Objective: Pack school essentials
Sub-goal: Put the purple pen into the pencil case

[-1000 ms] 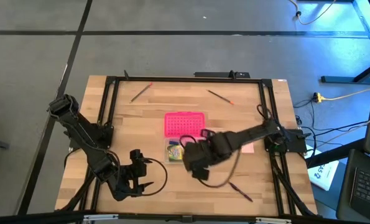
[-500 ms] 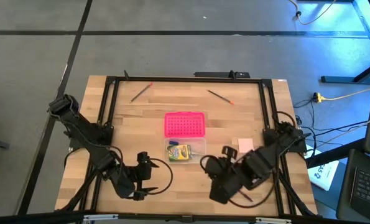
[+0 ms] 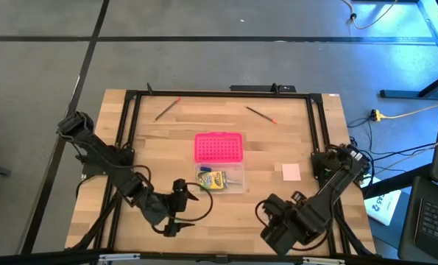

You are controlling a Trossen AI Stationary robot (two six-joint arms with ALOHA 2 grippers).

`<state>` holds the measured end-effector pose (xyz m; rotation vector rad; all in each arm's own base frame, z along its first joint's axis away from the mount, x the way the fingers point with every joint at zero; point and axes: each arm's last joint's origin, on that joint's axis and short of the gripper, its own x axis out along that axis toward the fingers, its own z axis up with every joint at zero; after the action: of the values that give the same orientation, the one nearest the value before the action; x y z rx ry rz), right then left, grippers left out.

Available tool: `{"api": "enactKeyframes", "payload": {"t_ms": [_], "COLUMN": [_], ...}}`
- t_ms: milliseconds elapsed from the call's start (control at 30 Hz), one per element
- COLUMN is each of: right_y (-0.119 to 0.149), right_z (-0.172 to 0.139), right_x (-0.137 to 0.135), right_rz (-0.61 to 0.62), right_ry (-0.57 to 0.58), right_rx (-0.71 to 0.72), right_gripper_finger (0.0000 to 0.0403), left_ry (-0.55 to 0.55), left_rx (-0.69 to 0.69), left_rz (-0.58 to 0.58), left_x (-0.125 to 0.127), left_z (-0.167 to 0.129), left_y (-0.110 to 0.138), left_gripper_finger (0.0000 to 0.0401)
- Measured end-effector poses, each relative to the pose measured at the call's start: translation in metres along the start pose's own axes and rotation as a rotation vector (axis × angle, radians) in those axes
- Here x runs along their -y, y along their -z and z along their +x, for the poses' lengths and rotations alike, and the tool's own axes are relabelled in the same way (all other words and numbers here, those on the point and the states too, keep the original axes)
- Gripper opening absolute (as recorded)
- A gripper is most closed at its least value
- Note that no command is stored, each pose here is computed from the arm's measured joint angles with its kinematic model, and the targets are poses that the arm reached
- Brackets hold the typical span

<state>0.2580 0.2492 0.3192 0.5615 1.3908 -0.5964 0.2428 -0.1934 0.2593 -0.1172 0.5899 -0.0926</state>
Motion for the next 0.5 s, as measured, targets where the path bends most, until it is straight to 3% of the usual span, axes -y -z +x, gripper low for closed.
{"api": "enactKeyframes", "payload": {"t_ms": [200,500], "right_y": [0.005,0.015], "right_z": [0.024,0.074], "right_x": [0.001,0.002], "right_rz": [0.068,0.009], "right_ry": [0.050,0.027], "right_rx": [-0.138,-0.206], "right_gripper_finger": [0.0158,0.0158], "left_ry": [0.001,0.070], "left_rx": [0.008,0.062], "left_rz": [-0.020,-0.027], "left_x": [-0.005,0.000], "left_z": [0.003,0.003], "left_y": [-0.004,-0.011], "left_gripper_finger": [0.0396,0.0396]}}
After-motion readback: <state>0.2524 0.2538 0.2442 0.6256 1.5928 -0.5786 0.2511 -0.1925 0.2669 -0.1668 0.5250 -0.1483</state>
